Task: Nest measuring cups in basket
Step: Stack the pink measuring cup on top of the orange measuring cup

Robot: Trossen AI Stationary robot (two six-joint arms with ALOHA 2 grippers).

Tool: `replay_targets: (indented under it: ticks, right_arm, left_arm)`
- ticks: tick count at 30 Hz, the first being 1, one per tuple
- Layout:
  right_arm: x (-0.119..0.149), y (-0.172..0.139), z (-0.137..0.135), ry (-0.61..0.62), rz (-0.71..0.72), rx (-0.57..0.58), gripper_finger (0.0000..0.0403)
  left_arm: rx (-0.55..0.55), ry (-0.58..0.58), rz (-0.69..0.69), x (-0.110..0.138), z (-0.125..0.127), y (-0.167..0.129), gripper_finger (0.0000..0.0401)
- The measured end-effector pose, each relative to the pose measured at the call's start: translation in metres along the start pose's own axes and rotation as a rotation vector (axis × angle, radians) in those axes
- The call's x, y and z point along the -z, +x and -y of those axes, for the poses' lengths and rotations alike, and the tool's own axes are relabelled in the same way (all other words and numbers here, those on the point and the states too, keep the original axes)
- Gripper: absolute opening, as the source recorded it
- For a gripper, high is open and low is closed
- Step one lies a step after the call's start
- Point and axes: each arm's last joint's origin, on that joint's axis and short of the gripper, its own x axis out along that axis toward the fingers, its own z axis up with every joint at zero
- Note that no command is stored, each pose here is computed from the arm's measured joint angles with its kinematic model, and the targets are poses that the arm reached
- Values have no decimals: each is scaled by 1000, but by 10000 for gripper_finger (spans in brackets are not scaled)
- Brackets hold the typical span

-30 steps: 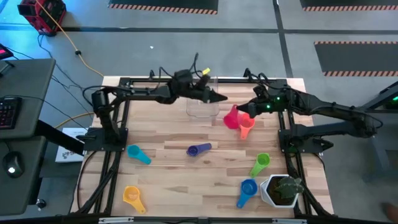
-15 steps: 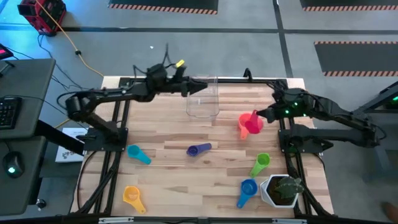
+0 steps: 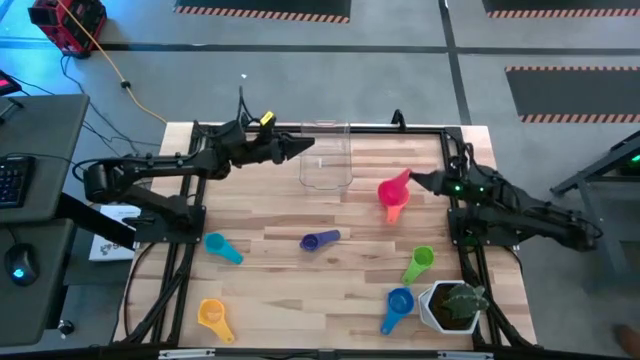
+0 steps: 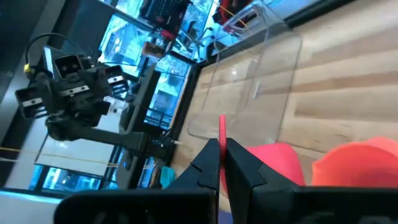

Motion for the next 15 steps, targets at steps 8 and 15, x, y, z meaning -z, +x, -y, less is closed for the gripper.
replay_targets:
  ticks: [8,15]
  right_arm:
    - [7,-1,18,13,32,24,0]
    - [7,-1,23,24,71,89,0]
  left_arm:
    - [-7,0,9,-1,0,0,194]
    - [-16,-2,21,-1,-1,0,194]
